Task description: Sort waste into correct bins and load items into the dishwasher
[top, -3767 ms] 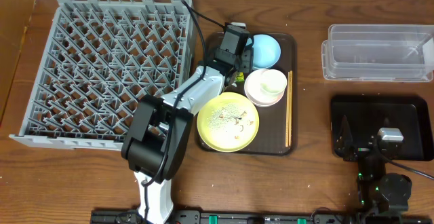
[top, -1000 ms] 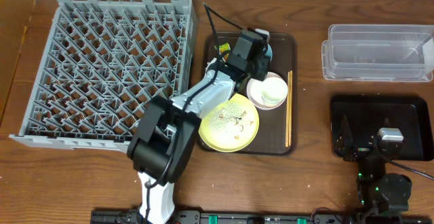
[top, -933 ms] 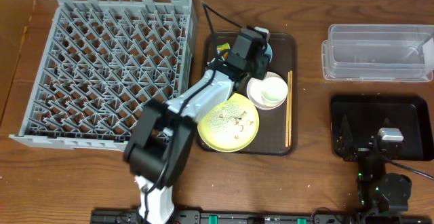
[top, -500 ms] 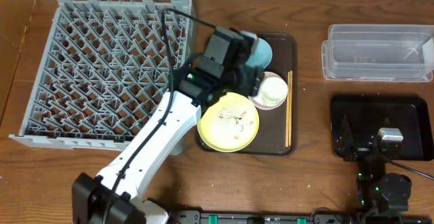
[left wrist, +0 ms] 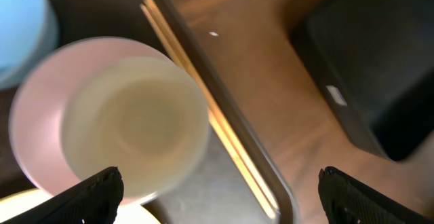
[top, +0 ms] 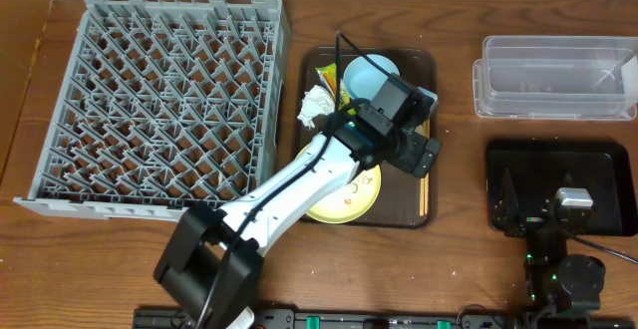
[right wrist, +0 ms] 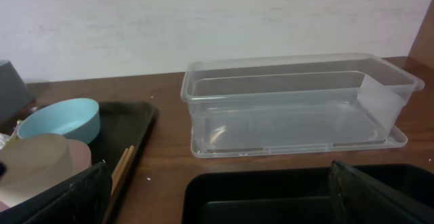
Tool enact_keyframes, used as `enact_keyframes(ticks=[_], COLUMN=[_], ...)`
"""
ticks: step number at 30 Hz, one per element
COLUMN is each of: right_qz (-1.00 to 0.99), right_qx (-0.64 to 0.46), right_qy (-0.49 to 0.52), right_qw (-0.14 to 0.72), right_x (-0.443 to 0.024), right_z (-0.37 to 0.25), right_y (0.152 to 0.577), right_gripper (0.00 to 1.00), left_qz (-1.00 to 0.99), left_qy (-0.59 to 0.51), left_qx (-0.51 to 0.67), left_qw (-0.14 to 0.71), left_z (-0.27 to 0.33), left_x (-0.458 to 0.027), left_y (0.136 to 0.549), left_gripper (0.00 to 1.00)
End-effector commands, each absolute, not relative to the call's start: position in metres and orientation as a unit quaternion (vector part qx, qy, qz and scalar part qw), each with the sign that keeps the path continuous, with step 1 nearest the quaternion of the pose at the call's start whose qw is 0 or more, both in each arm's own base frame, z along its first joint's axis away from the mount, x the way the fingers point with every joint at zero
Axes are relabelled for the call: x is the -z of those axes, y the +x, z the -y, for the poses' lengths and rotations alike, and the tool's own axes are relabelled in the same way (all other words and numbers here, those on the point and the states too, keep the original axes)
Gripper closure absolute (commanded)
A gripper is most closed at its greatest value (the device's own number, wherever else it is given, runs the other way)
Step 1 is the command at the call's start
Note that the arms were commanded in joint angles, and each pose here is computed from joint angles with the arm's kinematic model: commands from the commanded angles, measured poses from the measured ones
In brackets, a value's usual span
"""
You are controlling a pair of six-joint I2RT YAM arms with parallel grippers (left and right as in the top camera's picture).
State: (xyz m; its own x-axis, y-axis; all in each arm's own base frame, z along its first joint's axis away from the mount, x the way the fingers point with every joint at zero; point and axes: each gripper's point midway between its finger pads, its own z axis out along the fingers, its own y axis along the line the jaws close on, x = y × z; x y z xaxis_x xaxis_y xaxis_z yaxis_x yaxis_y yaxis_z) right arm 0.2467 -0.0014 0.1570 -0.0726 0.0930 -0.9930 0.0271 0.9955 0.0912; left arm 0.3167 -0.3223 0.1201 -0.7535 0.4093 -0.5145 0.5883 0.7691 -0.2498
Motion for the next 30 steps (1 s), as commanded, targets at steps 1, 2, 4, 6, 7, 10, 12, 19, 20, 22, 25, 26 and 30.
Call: enact_keyframes(ticks=[1, 2, 4, 6, 7, 10, 12, 19, 20, 22, 25, 26, 30], right_qz=[-0.733, -0.733, -0.733, -0.733, -0.733, -0.733, -0.733, -0.733, -0.733, -0.733, -0.733, -0.733, -0.733], right_qx=[-0.023, -0.023, -0.023, -0.023, -0.023, -0.023, -0.023, -0.023, -0.023, -0.023, -0.023, -0.023, -0.023], right_qy=[0.045, 0.045, 0.045, 0.045, 0.045, 0.045, 0.045, 0.045, 0.045, 0.045, 0.045, 0.045, 0.045], right_qw=[0.678, 0.678, 0.678, 0.678, 0.678, 0.678, 0.678, 0.678, 0.678, 0.678, 0.678, 0.678, 0.678], right_x=[-0.156, -0.156, -0.156, -0.156, -0.156, -0.156, -0.156, -0.156, -0.156, -0.156, -0.156, -0.156, -0.156], right_z=[0.003, 0.003, 0.003, 0.003, 0.003, 0.003, 0.003, 0.003, 0.003, 0.003, 0.003, 0.003, 0.003], right_y=[0.247, 0.247, 0.247, 0.247, 0.247, 0.247, 0.247, 0.247, 0.247, 0.247, 0.247, 0.247, 0.247], right_gripper=[0.01, 0.01, 0.01, 0.01, 0.01, 0.01, 0.01, 0.01, 0.01, 0.01, 0.01, 0.01, 0.01], left_qz=[-0.923, -0.924, -0.926, -0.930, -0.931, -0.931, -0.928, -0.921, -0.921, -0.920, -0.920, -0.920, -0.918], left_qy=[0.262, 0.261, 0.262, 0.265, 0.267, 0.274, 0.277, 0.274, 0.274, 0.274, 0.274, 0.274, 0.273], left_qx=[0.140, 0.135, 0.132, 0.125, 0.122, 0.121, 0.125, 0.132, 0.132, 0.132, 0.133, 0.133, 0.136], left_qw=[0.246, 0.246, 0.238, 0.224, 0.217, 0.211, 0.217, 0.245, 0.245, 0.246, 0.247, 0.248, 0.254], left_z=[0.312, 0.312, 0.314, 0.315, 0.316, 0.321, 0.326, 0.333, 0.334, 0.334, 0.334, 0.334, 0.334], left_x=[-0.105, -0.100, -0.088, -0.073, -0.066, -0.058, -0.059, -0.067, -0.067, -0.068, -0.069, -0.070, -0.076], left_y=[0.333, 0.335, 0.336, 0.334, 0.332, 0.329, 0.329, 0.339, 0.339, 0.339, 0.339, 0.339, 0.339], left_gripper=[0.07, 0.08, 0.09, 0.09, 0.09, 0.13, 0.17, 0.35, 0.40, 0.48, 0.59, 0.64, 0.74])
